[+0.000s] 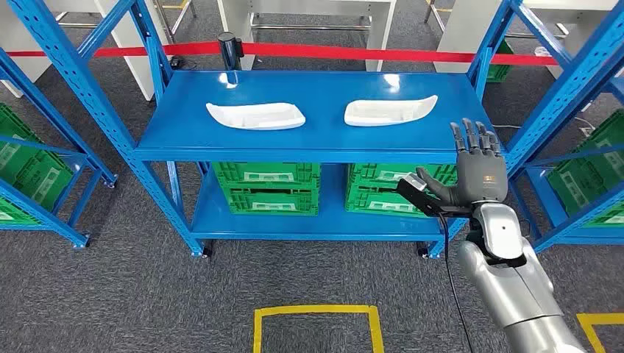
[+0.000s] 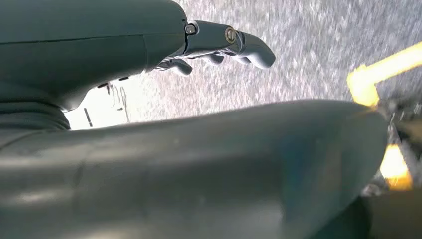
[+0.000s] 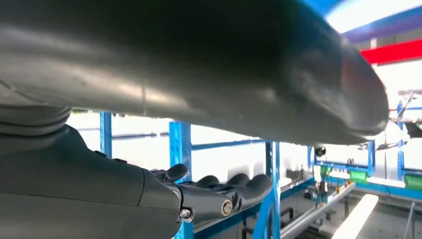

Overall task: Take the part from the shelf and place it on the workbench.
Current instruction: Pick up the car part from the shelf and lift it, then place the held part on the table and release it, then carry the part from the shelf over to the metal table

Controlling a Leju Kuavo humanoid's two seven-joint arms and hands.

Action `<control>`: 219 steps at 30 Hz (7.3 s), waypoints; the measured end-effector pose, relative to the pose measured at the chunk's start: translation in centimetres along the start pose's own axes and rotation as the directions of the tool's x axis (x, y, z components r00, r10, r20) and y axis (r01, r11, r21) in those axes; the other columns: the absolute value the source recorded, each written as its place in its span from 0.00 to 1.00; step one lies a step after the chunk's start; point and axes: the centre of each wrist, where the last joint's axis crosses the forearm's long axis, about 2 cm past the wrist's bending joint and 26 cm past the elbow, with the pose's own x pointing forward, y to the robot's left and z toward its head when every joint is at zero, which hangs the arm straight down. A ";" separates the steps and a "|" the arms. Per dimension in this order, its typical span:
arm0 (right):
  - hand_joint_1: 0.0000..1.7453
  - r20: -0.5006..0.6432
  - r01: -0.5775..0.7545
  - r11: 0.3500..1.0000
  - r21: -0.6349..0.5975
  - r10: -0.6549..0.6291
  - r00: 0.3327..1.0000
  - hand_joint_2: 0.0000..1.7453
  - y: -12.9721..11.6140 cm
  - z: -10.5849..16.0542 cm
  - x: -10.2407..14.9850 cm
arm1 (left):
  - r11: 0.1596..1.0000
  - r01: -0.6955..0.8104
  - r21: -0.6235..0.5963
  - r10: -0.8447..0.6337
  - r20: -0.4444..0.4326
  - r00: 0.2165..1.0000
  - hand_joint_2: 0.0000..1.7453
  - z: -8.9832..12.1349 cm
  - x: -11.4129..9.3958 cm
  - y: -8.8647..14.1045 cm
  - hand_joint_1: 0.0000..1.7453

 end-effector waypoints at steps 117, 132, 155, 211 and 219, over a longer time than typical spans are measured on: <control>1.00 0.211 0.173 0.840 0.515 -0.319 0.924 1.00 5.2 0.1 9.5 | 1.000 -0.005 -0.002 0.005 0.050 0.999 1.00 0.2 1.2 -0.4 0.00; 1.00 0.200 0.217 0.838 0.501 -0.356 0.913 1.00 5.1 -0.2 9.3 | 0.999 -0.051 0.015 0.051 0.040 0.998 1.00 0.2 1.2 -0.3 0.00; 1.00 0.430 0.621 0.778 0.092 -0.594 0.680 1.00 -3.4 3.3 14.1 | 0.998 -0.040 0.043 0.038 0.052 0.998 1.00 0.3 2.1 0.2 0.00; 1.00 0.344 0.950 0.286 0.123 -0.910 0.230 1.00 0.6 13.0 13.8 | 0.958 -0.280 0.064 0.278 0.049 0.959 1.00 0.0 0.0 0.8 0.00; 1.00 0.290 0.973 0.226 0.050 -0.935 0.203 1.00 1.0 15.5 12.8 | 0.969 -0.238 0.063 0.234 0.060 0.970 1.00 0.0 0.7 1.0 0.00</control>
